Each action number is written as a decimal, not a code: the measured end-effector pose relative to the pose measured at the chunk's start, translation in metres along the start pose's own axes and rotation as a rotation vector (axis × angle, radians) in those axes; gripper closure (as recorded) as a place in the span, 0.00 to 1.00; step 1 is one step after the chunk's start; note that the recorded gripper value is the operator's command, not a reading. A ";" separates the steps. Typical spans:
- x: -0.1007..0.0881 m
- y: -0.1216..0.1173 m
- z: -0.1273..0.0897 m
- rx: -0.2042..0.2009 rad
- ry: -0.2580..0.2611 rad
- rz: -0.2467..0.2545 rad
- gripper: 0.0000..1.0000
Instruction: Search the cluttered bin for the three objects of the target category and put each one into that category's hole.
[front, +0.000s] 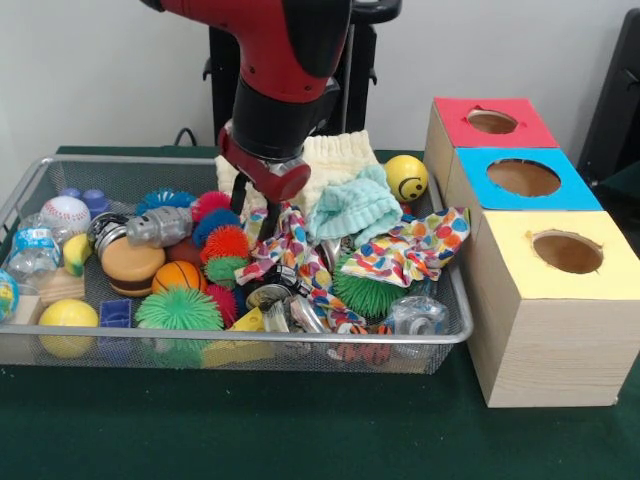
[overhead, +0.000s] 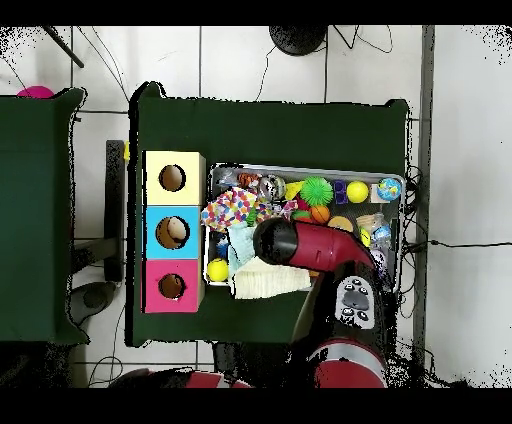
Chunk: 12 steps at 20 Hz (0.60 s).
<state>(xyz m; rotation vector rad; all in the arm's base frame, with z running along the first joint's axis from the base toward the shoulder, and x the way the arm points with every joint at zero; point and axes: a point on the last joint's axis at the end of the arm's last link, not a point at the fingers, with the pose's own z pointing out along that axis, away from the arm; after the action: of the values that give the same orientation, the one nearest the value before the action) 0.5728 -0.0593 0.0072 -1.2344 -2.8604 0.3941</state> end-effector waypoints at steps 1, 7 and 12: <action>0.000 0.000 -0.002 0.008 -0.013 -0.013 0.00; -0.013 0.007 -0.020 0.039 -0.120 -0.106 0.00; -0.035 0.020 -0.037 0.041 -0.178 -0.143 0.00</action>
<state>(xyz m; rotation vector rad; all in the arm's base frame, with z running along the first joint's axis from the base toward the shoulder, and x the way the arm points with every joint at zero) 0.6144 -0.0629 0.0417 -1.0297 -3.0458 0.5837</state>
